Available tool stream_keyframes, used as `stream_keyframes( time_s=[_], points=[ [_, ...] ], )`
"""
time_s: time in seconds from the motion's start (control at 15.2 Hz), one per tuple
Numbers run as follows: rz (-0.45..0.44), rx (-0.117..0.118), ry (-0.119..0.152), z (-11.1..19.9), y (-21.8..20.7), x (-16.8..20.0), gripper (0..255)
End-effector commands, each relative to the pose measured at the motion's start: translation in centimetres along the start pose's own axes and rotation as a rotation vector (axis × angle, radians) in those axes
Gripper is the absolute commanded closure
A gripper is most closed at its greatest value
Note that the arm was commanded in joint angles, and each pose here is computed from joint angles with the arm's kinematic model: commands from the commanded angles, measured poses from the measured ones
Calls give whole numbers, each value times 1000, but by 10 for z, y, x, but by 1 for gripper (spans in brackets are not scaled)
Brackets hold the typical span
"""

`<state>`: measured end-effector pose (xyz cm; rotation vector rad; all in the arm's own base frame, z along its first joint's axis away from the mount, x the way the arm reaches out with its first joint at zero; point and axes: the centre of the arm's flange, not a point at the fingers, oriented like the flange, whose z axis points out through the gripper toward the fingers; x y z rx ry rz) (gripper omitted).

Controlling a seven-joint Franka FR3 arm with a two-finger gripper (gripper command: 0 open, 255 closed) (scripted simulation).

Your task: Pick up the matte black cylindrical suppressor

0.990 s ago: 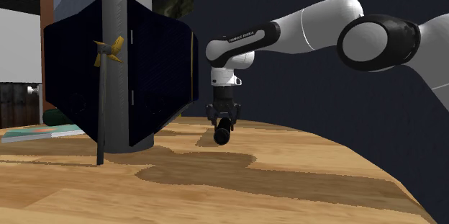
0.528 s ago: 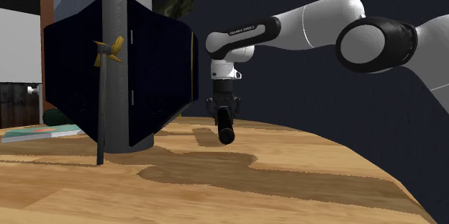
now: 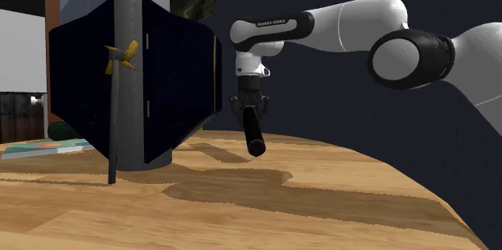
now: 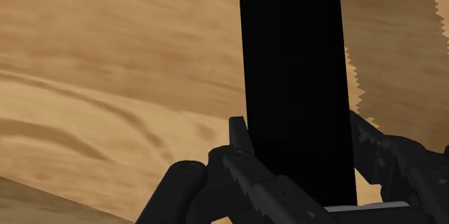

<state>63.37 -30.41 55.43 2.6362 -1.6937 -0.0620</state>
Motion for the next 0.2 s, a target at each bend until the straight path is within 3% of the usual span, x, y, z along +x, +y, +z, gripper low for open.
stream_keyframes(
  time_s=[0.0,0.13],
  points=[
    [0,0,0,-10,1,0,255],
    [0,0,0,-11,1,0,255]
  ],
)
